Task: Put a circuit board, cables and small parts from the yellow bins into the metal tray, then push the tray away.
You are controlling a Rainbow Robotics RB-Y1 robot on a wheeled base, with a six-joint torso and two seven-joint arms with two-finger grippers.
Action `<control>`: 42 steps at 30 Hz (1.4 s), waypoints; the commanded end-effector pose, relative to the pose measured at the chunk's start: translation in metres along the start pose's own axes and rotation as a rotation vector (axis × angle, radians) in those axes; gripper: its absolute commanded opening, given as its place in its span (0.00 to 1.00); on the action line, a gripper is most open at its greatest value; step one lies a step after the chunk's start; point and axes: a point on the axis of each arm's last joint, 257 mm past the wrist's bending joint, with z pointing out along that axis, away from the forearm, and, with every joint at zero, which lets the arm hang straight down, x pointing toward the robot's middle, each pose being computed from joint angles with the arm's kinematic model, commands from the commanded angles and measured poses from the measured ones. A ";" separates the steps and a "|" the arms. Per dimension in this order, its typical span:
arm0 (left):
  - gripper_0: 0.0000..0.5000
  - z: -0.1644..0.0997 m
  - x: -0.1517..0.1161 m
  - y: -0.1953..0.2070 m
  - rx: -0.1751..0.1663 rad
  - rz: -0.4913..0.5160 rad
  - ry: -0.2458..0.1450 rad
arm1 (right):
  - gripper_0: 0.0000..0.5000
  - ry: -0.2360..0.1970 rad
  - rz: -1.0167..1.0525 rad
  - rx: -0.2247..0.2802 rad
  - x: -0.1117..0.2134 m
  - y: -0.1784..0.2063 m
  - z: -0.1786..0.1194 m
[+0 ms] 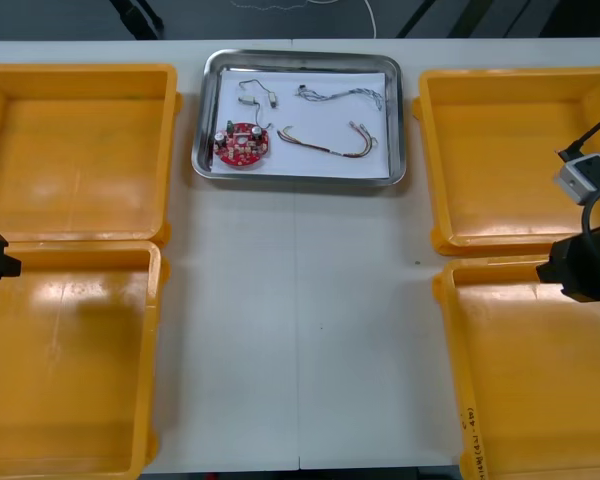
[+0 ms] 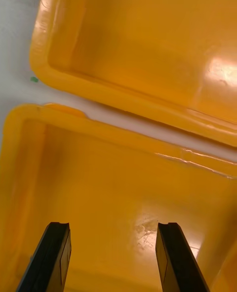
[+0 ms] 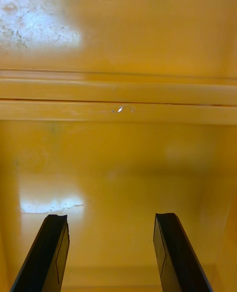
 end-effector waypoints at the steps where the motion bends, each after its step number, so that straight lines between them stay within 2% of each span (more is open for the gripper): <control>1: 1.00 -0.009 0.002 0.007 -0.039 0.033 -0.001 | 1.00 0.003 0.096 0.069 0.016 -0.024 -0.011; 6: 1.00 -0.009 0.002 0.007 -0.039 0.033 -0.001 | 1.00 0.025 0.205 0.059 0.029 -0.021 -0.006; 15: 1.00 -0.009 0.002 0.007 -0.039 0.033 -0.001 | 1.00 0.028 0.266 0.075 0.039 -0.020 0.002; 20: 1.00 -0.009 0.002 0.007 -0.039 0.033 -0.001 | 1.00 0.026 0.278 0.080 0.041 -0.020 0.007; 29: 1.00 -0.009 0.002 0.007 -0.039 0.033 -0.001 | 1.00 0.012 0.290 0.062 0.039 -0.012 0.013; 42: 1.00 -0.009 0.002 0.007 -0.039 0.033 -0.001 | 1.00 0.017 0.275 0.061 0.041 -0.012 0.013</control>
